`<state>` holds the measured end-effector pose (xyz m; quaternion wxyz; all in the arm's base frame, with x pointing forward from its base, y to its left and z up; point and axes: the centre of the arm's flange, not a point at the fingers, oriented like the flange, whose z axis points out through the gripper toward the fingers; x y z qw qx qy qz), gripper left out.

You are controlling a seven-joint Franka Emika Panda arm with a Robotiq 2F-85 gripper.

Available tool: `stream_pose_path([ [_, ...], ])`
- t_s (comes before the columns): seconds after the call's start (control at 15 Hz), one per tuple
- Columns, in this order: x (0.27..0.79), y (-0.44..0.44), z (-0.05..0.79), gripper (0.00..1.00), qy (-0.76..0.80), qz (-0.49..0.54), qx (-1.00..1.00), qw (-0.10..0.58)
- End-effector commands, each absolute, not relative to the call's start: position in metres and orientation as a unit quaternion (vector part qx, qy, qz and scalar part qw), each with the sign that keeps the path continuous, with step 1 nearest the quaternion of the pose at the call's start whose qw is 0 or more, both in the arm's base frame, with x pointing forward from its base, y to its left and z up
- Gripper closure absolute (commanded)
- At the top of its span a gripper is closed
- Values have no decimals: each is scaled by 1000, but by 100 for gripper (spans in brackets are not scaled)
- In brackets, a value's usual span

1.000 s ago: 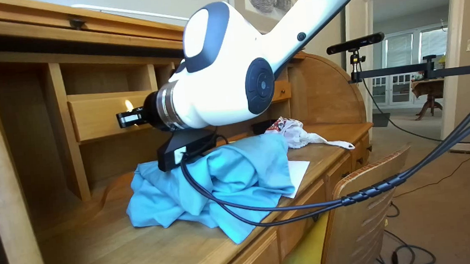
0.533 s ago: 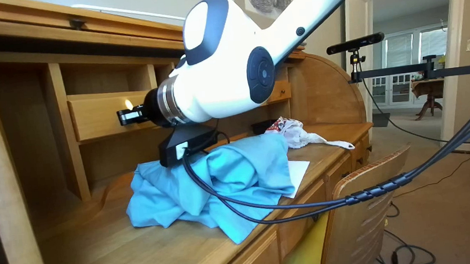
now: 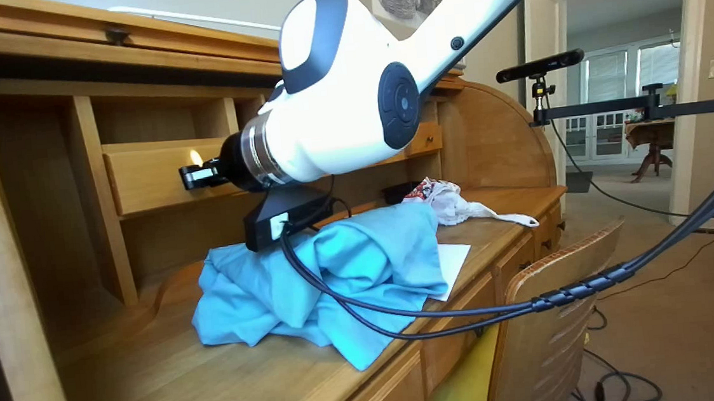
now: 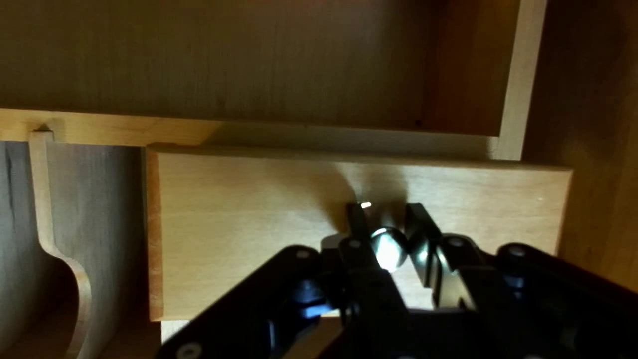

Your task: Pull open the drawer

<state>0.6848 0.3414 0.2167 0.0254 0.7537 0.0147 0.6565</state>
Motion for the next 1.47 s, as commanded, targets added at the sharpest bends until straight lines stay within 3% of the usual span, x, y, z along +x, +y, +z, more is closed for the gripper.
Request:
stream_pose_path([
  [0.0, 661, 360, 224, 94, 28, 656, 755, -1],
  [1.4, 662, 339, 232, 94, 28, 614, 789, 0],
])
